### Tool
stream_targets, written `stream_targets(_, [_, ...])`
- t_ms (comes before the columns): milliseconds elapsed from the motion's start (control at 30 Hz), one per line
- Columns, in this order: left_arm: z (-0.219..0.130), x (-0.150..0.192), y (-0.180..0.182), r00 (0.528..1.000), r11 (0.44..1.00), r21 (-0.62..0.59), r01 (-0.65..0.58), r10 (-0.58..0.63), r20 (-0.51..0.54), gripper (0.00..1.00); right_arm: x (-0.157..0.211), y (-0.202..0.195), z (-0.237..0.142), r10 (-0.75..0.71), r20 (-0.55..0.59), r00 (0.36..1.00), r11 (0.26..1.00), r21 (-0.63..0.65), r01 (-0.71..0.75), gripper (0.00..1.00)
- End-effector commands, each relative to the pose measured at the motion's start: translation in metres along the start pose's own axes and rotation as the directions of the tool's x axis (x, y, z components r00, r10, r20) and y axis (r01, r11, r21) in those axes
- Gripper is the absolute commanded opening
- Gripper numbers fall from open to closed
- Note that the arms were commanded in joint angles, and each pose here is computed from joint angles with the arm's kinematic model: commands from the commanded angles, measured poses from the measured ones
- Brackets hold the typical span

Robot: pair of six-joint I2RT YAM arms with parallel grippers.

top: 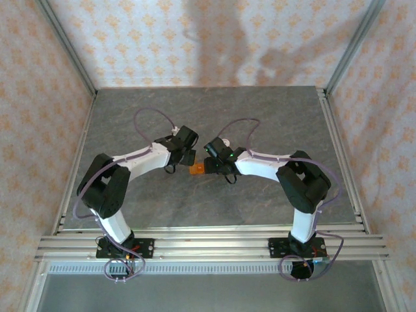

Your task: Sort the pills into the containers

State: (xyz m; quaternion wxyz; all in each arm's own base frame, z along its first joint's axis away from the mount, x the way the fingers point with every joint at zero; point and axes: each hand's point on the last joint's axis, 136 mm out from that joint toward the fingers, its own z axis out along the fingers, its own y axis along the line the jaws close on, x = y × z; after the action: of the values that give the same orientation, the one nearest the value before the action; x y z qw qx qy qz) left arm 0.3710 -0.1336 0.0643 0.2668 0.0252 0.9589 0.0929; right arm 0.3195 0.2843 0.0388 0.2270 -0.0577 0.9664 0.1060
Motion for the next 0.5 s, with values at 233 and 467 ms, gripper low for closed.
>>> stream_targets(233, [-0.01, -0.009, -0.009, 1.0, 0.997, 0.068, 0.026, -0.026, 0.003, 1.0, 0.01, -0.007, -0.003, -0.018, -0.065, 0.998, 0.999, 0.027, 0.019, 0.68])
stream_targets(467, [-0.047, -0.024, -0.011, 0.99, 0.978, 0.177, 0.111, -0.124, 0.063, 1.0, -0.026, 0.011, -0.051, -0.038, 0.024, 0.999, 0.999, -0.03, 0.039, 0.69])
